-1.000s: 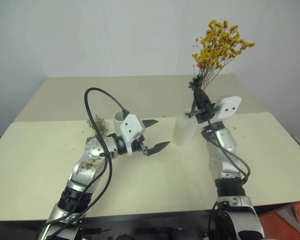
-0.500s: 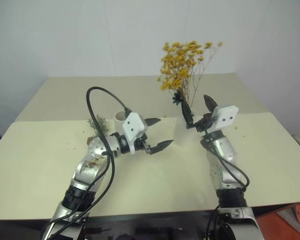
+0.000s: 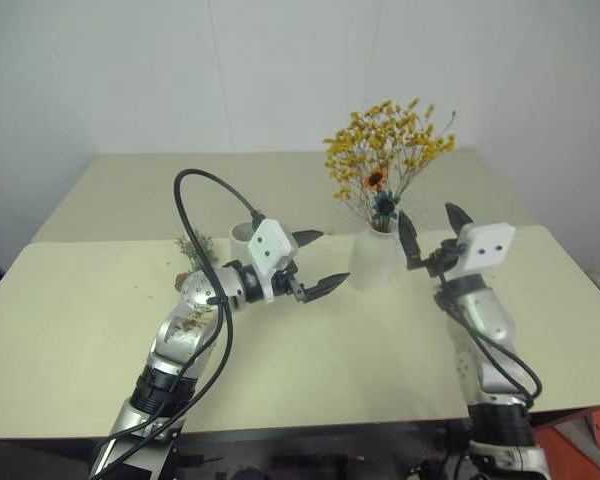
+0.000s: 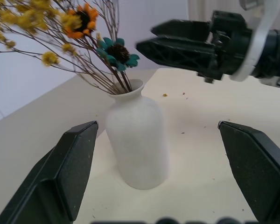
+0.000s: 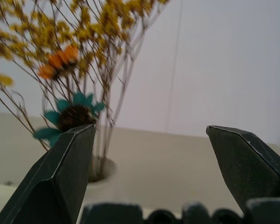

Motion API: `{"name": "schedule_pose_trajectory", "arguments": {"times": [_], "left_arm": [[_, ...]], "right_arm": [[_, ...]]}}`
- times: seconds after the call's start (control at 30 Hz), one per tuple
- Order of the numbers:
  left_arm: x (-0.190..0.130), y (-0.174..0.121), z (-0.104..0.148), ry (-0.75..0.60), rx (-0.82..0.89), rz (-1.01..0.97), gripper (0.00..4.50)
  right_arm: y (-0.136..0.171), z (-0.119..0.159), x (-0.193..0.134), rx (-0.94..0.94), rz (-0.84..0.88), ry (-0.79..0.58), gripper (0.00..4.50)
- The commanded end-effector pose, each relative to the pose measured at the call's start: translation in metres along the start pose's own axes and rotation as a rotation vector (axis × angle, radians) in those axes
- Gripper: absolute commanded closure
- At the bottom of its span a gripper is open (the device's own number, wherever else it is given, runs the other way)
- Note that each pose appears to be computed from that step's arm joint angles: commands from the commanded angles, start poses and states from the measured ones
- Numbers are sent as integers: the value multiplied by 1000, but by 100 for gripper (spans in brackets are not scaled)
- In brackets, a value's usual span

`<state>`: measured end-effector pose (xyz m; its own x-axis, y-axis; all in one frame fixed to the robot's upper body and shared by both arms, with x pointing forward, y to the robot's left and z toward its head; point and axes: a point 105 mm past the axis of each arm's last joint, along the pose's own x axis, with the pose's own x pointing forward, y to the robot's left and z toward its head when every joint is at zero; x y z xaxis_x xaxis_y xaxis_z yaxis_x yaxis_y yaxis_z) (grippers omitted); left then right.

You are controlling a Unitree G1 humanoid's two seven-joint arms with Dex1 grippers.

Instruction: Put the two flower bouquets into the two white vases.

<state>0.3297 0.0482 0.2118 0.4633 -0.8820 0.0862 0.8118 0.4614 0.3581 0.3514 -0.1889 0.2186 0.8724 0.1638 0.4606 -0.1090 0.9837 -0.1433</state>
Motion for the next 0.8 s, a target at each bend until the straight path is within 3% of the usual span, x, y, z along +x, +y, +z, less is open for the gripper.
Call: {"name": "schedule_pose_trajectory", "arguments": {"times": [0.03,0.13,0.23,0.43,0.63,0.8], "left_arm": [[-2,4,12,-31,38,10,0],[-9,2,16,-43,23,2,0],[-27,-3,15,-31,6,-14,0],[-70,-14,11,28,-62,-18,0],[-107,-16,-9,200,-121,147,0],[-134,-1,-15,353,-152,455,0]], "right_arm": [[-16,25,-10,-51,-31,-41,3],[-12,42,-23,-42,91,-32,3],[10,60,-44,-43,378,41,3],[45,65,-66,-71,767,226,3],[89,56,-79,-155,1094,286,3],[106,49,-74,-141,1191,328,3]]}}
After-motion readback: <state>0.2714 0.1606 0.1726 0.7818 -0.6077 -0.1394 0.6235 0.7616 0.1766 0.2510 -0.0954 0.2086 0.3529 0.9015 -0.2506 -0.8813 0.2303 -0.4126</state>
